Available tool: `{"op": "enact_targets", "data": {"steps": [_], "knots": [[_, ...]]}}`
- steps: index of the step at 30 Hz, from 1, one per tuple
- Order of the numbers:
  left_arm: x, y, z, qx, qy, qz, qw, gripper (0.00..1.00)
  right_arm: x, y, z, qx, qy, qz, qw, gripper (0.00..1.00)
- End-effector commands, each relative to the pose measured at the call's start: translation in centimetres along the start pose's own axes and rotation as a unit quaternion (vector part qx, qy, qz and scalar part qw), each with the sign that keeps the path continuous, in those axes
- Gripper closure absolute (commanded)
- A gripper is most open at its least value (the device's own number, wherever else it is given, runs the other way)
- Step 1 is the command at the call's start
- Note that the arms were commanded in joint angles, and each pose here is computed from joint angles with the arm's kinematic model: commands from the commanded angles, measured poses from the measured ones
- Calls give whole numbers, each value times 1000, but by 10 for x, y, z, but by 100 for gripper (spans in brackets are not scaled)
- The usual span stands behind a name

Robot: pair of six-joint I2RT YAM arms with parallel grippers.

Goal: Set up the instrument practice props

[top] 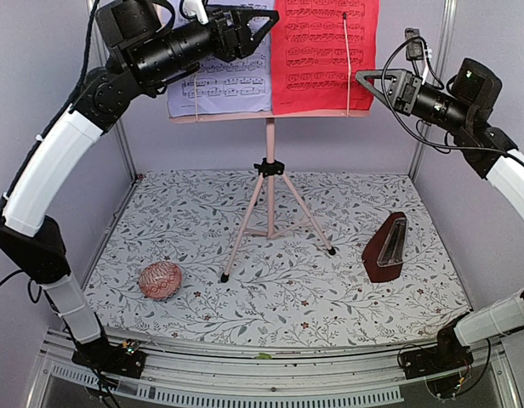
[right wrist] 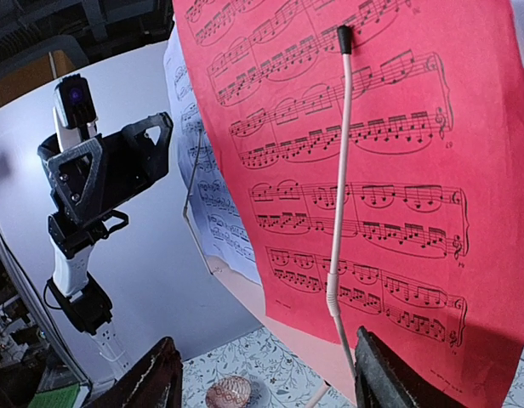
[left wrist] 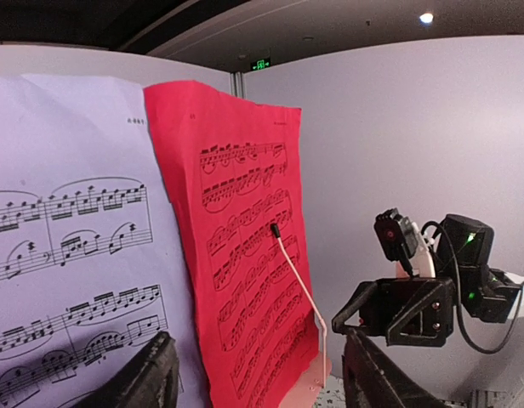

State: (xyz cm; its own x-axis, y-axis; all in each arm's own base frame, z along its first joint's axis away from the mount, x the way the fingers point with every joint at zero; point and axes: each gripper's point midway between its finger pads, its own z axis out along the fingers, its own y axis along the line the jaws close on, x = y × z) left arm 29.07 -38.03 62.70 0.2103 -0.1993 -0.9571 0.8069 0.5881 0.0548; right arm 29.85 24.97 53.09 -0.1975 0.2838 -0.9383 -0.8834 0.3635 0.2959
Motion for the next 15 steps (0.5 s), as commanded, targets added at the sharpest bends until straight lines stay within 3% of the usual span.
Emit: {"op": "enact_targets", "data": {"steps": [1, 10, 15], "knots": [[-13, -18, -23, 26, -14, -19, 999, 27, -2, 9, -13, 9, -18, -15, 1000, 26], [10, -25, -83, 30, -1, -52, 998, 12, 32, 3, -29, 31, 2, -5, 1000, 1], [38, -17, -124, 1, 13, -69, 998, 10, 76, -11, -35, 51, 36, 21, 998, 1]]}}
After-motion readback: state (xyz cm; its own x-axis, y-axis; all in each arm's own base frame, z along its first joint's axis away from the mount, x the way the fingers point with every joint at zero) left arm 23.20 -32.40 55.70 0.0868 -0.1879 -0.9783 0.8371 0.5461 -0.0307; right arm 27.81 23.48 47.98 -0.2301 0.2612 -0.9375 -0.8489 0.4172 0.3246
